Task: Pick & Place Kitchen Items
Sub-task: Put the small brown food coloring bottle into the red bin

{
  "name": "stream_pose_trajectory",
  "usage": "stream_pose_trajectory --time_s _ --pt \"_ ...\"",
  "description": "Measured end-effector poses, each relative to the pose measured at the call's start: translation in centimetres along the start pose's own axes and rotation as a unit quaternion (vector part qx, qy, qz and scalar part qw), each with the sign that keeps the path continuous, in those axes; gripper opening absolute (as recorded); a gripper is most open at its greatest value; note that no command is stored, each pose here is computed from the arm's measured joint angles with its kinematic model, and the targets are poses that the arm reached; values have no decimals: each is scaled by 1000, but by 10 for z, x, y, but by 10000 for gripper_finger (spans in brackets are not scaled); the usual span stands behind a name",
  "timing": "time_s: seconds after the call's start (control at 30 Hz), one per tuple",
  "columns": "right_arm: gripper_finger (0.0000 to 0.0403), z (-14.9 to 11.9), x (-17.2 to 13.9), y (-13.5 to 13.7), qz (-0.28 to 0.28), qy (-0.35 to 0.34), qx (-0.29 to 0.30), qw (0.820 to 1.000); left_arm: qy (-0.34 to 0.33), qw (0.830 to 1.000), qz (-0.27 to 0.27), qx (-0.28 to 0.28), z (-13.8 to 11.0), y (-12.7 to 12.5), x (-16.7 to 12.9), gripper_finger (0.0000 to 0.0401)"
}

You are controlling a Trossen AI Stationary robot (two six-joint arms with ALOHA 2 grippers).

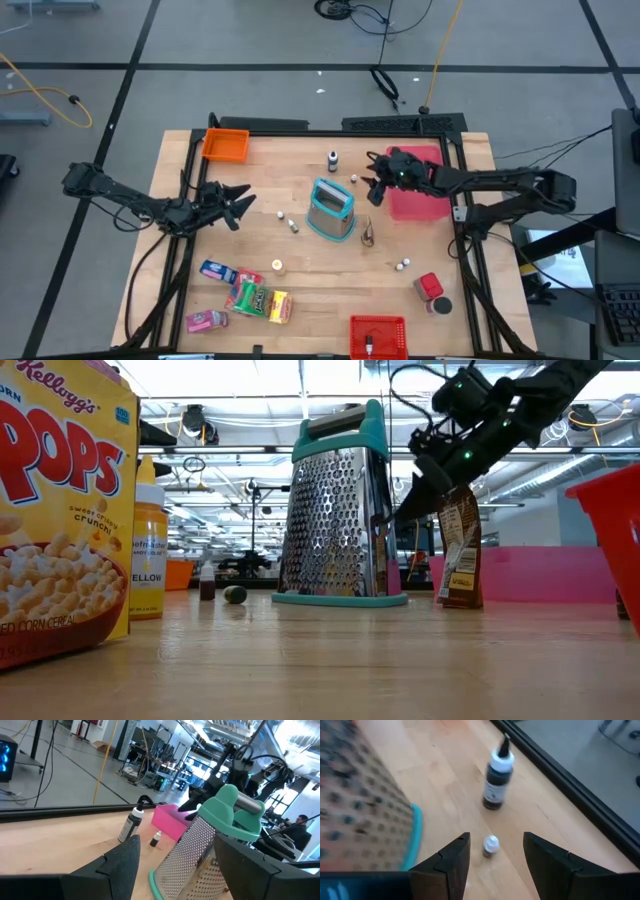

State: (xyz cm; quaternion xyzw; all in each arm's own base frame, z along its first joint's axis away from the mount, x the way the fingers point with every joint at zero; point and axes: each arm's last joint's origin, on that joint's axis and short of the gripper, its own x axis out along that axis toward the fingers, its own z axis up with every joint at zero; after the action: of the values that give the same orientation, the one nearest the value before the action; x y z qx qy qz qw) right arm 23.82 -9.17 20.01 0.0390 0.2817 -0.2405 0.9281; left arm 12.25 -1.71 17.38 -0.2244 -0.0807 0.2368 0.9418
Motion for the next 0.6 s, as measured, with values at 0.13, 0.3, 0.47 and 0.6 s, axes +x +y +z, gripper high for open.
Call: stream_pose_trajectory --time_s 0.13,0.3,0.47,0.6 --pt "179 -4 10 -5 4 10 9 1000 0 1000 0 0 0 0 0 255" --pt "179 -9 21 -7 8 17 15 1000 0 1000 0 -2 0 0 0 255" --pt "179 -10 27 -10 10 14 20 1000 0 1000 0 -1 0 0 0 255" --pt "179 -11 30 -12 9 15 27 999 0 1000 0 0 0 0 0 255"
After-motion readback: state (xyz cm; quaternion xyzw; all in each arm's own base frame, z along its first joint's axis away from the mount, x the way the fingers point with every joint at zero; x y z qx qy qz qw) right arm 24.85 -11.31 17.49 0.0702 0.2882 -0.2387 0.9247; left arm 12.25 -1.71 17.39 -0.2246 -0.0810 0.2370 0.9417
